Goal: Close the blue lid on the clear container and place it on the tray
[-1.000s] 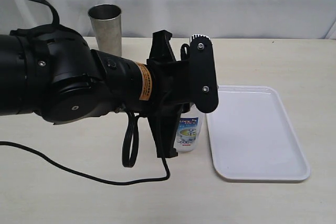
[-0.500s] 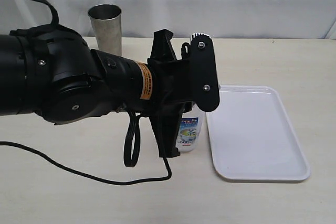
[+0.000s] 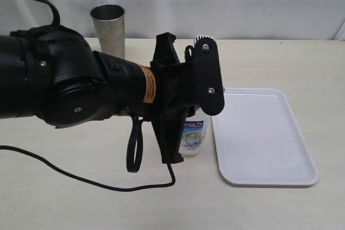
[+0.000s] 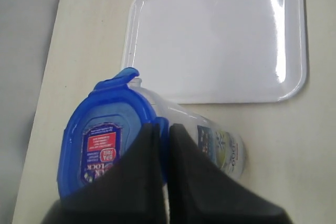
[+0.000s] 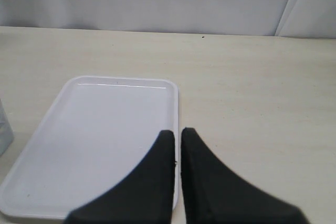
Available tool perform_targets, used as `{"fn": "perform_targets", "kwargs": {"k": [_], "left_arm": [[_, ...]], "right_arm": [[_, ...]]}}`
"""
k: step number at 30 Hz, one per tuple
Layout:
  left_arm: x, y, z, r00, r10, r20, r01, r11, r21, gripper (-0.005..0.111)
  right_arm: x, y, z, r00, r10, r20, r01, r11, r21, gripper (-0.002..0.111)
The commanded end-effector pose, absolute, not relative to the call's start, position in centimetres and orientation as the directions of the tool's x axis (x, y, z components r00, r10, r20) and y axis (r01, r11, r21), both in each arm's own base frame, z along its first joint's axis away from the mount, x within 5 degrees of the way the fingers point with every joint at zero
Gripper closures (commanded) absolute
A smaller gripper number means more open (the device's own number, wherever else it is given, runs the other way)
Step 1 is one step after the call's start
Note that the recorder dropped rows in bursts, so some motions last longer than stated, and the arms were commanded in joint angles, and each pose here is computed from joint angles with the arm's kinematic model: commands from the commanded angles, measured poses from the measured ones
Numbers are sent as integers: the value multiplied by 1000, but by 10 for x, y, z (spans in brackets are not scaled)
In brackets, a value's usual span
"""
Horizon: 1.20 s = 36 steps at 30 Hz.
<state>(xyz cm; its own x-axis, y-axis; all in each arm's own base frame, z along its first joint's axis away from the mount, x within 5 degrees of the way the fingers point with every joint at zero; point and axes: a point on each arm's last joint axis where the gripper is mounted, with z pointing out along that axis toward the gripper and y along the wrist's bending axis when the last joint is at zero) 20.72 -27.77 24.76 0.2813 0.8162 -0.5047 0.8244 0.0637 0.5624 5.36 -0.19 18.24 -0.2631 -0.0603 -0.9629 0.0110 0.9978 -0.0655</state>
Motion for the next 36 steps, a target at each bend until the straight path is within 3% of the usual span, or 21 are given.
{"fn": "perform_targets", "kwargs": {"k": [1,16,36], "left_arm": [[204,-279,250,284,800,-528,825,76,560,107],[196,-284,249,344,803,-486,811,7,586,107],[205,-278,249,311,813,-492,814,39,579,107]], "right_arm": [[53,-2,182,-256,-60,-965,14,998,-66,104],[53,-2,182,-256,-60,-965,14,998,-66,104],[53,-2,182,-256,-60,-965,14,998,-66,104]]}}
